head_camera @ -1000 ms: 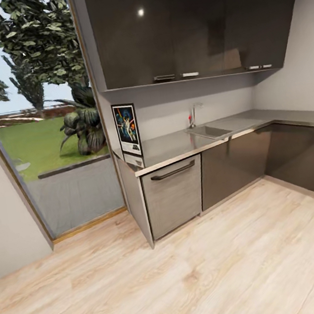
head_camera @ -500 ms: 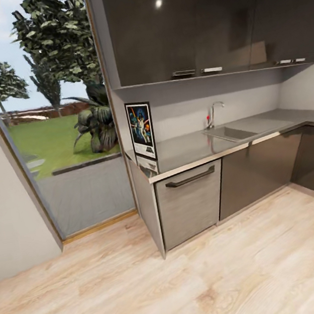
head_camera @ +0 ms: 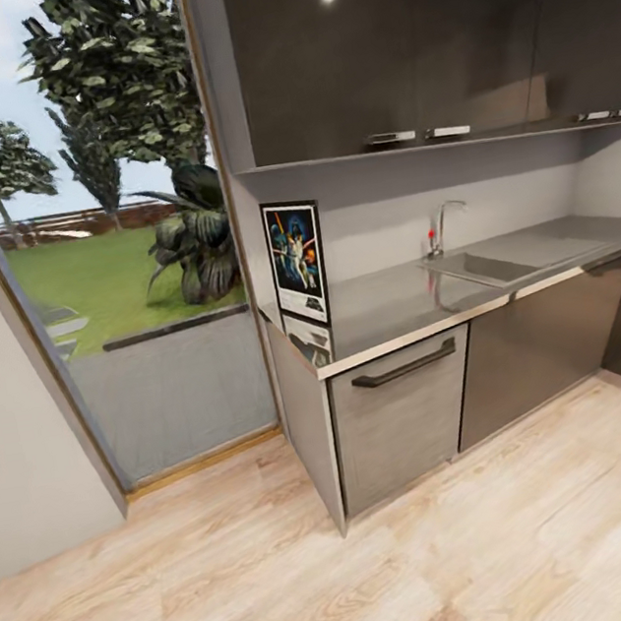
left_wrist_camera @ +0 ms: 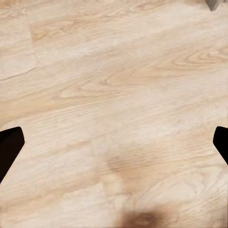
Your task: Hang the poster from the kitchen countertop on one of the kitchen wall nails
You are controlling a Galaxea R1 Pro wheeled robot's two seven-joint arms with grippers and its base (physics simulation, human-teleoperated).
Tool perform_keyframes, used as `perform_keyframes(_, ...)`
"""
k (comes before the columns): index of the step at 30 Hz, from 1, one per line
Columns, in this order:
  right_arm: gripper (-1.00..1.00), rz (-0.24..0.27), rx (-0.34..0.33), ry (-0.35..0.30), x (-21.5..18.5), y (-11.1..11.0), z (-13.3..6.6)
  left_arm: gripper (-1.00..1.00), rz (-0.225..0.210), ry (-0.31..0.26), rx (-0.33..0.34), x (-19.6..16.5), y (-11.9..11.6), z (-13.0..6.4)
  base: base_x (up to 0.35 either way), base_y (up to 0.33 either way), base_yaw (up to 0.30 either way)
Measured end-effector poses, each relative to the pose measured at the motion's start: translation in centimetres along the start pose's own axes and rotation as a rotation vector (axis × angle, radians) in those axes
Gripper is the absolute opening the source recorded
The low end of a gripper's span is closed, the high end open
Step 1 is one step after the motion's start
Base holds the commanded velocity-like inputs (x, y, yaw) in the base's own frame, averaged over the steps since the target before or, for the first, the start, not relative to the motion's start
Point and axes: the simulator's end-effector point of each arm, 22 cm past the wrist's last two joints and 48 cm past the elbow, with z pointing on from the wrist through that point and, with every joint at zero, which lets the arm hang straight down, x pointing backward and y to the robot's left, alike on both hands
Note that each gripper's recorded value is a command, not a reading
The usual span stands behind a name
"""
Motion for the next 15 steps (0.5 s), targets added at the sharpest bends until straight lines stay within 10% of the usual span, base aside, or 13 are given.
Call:
perform_keyframes(3, 1.0, 0.004, 0.002, -0.079, -1.9, -0.1, 0.0, 1.0, 0.0, 0.0, 0.0, 0.0, 0.0, 0.0, 0.248, 0.274, 0.0)
perform_keyframes(4, 1.0, 0.012, 0.011, -0.229, -7.1, -0.4, -0.1, 1.0, -0.001, -0.001, -0.002, 0.0, 0.1, 0.0, 0.246, 0.276, 0.0)
perform_keyframes(9, 1.0, 0.026, 0.059, -0.514, -20.6, -2.6, -2.4, 1.0, -0.024, -0.002, -0.026, -0.1, 1.1, 0.0, 0.248, 0.274, 0.0)
perform_keyframes(15, 1.0, 0.028, 0.066, -0.623, -30.2, -3.2, -6.0, 1.0, -0.026, -0.003, -0.026, -0.1, 1.1, 0.0, 0.278, 0.223, 0.0)
